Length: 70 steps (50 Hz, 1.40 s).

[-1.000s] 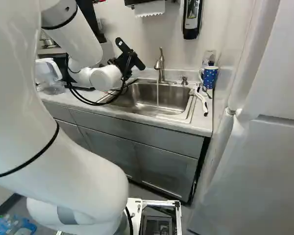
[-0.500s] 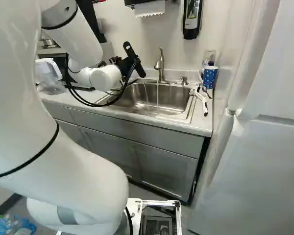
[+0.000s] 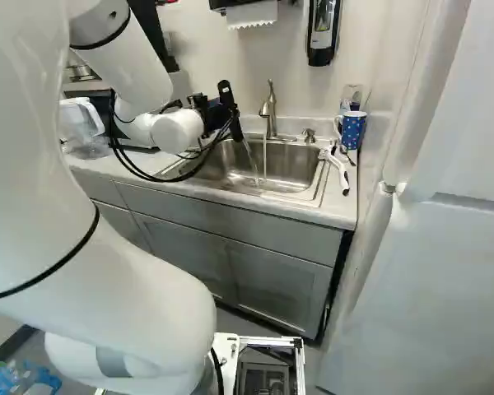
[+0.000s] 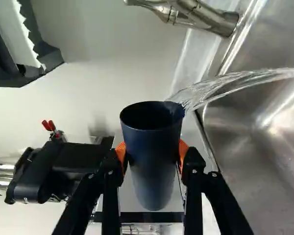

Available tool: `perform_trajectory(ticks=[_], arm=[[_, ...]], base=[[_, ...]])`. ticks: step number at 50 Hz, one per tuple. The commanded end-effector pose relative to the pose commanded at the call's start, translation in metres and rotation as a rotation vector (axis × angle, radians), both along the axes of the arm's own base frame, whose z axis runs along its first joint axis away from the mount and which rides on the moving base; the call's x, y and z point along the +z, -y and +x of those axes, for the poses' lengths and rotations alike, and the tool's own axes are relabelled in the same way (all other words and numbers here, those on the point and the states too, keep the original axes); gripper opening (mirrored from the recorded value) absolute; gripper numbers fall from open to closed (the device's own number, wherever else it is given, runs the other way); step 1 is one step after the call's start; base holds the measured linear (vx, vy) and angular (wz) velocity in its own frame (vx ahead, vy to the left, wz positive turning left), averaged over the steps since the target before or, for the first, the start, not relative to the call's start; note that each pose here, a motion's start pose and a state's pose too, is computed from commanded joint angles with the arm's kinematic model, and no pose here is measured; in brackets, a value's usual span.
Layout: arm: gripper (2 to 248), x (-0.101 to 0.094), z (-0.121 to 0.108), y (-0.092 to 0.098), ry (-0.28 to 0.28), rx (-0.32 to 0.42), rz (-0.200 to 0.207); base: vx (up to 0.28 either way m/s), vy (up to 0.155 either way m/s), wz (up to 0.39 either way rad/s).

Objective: Rinse the cup and place it in the tray

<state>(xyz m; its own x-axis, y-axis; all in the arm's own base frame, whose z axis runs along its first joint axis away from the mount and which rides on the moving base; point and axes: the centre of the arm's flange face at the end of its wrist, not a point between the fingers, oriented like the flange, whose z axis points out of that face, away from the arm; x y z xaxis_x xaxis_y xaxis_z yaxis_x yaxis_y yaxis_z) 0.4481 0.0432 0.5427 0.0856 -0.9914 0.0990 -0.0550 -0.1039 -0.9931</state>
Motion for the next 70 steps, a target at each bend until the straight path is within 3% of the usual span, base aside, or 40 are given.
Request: perform_trajectory(ticks=[63,70], arm=[[121,0.0000,0.0000,0.0000,-0.053,-0.042,0.659],[121,0.0000,0.0000,0.0000,-0.053,-0.042,0.659]], base=[[0.000,0.000,0.000],[0.000,0.000,0.000]])
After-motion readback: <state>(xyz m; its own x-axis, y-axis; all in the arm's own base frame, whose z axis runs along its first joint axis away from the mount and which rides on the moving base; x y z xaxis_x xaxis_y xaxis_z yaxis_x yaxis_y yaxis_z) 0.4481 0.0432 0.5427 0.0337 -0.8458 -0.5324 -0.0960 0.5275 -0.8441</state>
